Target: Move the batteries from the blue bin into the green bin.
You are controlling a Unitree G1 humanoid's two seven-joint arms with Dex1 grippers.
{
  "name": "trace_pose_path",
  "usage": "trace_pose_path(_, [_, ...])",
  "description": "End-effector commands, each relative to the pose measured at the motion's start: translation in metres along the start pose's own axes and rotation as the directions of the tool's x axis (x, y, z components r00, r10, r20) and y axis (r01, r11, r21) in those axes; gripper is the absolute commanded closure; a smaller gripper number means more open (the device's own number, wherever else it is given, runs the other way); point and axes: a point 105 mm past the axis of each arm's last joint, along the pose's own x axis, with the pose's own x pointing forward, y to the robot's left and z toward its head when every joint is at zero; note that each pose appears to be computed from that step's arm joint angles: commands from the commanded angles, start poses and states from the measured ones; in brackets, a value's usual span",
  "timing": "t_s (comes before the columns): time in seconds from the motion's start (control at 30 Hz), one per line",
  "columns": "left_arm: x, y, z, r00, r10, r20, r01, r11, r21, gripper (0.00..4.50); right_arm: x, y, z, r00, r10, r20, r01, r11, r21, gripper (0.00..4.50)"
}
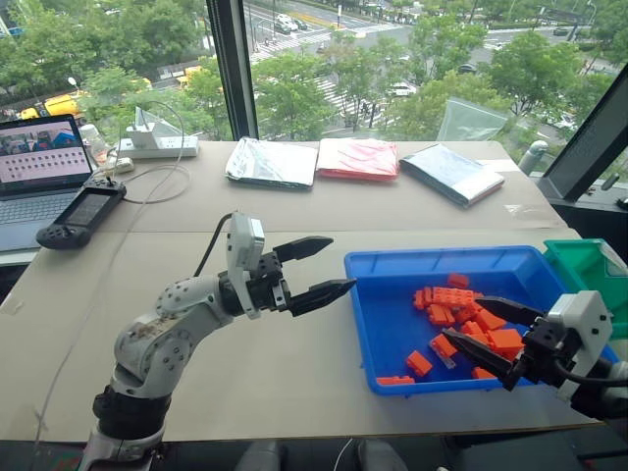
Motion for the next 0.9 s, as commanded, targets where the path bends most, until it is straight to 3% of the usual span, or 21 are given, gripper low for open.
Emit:
trace_pose_path(0.03, [0.002, -0.006, 0.006, 0.999, -0.041, 0.022, 0.041, 0.999, 0.01, 0.0, -0.007, -0.021, 0.004, 0.992, -0.119, -0.051, 0.116, 0.991, -0.067, 0.02])
trace_pose_path(0.13, [0.001, -0.009, -0.001, 0.998, -0.06, 0.005, 0.06, 0.998, -0.011, 0.0, -0.021, -0.058, -0.012, 0.919, -0.314, -0.238, 0.298, 0.949, -0.1, 0.02])
trace_pose_path(0.37, [0.001, -0.009, -0.003, 0.998, -0.058, 0.011, 0.058, 0.998, -0.03, 0.0, -0.032, -0.066, -0.034, 0.822, -0.359, -0.441, 0.333, 0.933, -0.139, 0.02])
trace_pose_path(0.9, [-0.001, -0.01, -0.002, 0.999, -0.047, 0.015, 0.048, 0.997, -0.052, 0.0, -0.016, -0.066, -0.059, 0.755, -0.311, -0.577, 0.339, 0.939, -0.063, 0.02])
